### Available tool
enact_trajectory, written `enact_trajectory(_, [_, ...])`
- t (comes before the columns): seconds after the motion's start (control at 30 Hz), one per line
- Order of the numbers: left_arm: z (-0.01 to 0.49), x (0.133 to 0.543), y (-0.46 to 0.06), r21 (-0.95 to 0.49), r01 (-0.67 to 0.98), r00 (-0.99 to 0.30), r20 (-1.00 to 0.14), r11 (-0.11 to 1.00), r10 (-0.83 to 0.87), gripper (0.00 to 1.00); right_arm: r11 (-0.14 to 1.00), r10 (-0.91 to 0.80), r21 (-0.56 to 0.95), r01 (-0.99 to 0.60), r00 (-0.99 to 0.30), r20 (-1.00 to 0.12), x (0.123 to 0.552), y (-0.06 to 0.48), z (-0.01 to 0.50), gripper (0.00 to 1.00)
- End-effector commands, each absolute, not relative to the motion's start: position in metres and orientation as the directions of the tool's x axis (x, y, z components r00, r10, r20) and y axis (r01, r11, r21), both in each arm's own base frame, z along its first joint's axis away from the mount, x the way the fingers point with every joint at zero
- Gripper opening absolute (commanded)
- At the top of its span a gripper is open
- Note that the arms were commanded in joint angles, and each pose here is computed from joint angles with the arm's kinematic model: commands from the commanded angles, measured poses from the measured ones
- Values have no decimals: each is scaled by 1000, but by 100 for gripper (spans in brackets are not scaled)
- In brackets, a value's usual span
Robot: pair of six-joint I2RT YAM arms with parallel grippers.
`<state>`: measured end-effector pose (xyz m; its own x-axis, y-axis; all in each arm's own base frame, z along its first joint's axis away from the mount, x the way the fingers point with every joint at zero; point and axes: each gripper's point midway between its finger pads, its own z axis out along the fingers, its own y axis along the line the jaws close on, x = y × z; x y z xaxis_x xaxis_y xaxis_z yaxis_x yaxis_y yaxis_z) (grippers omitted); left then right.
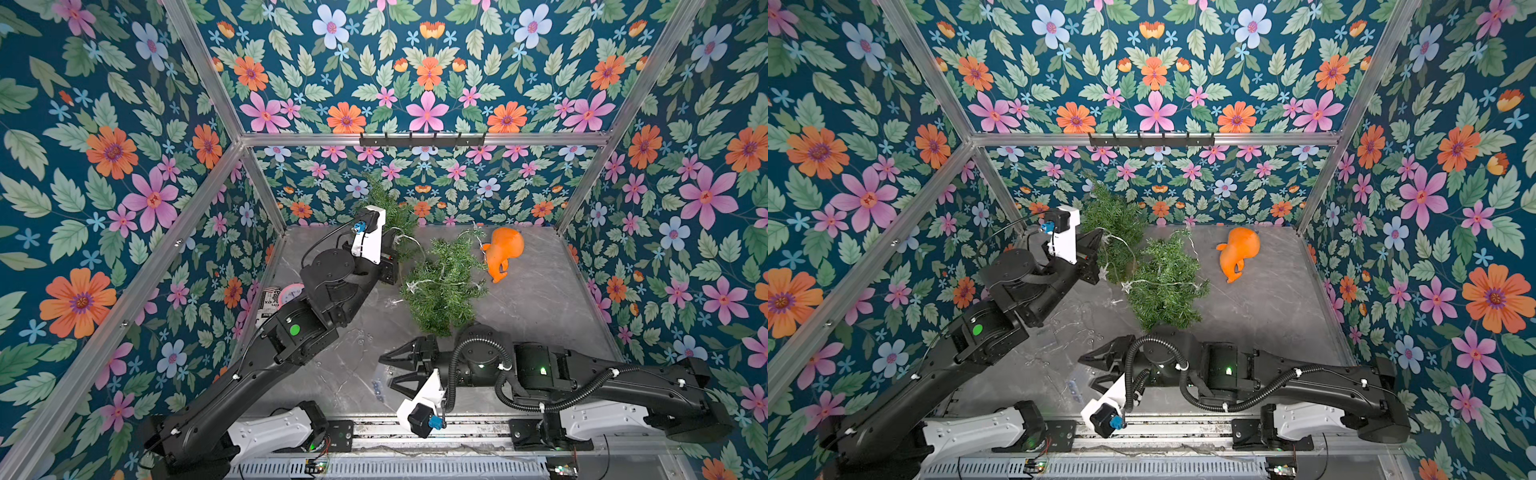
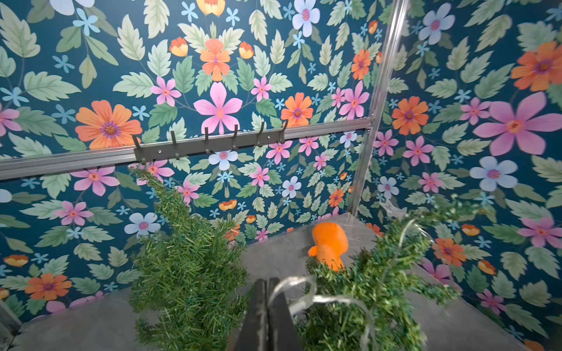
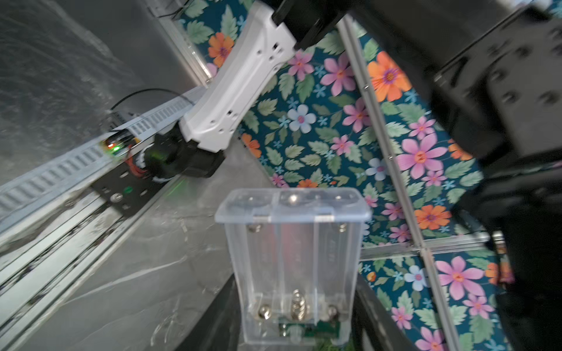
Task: Wrap string light around the christmas tree
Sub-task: Wrap the light string around the Christmas tree.
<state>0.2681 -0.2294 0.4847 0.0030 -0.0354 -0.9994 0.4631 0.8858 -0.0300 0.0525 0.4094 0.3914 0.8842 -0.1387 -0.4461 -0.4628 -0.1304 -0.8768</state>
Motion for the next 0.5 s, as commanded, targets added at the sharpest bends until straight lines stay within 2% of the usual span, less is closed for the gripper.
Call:
enact_trajectory(0.0, [498,281,-225,-34,427,24,-998,904,-49,0,-38,-72,-925,-379,924,-376,52,418,436,46])
enact_trajectory(0.2, [506,314,-230,-132,510,-33,-990,850,-134,0,121,-80,-932,-341,933,-352,82,411,498,45])
enact_trajectory(0.47, [510,337,-270,-98,602,-53,-995,792,-84,1,275,-60,-913,-300,943,-328,113,401,561,43])
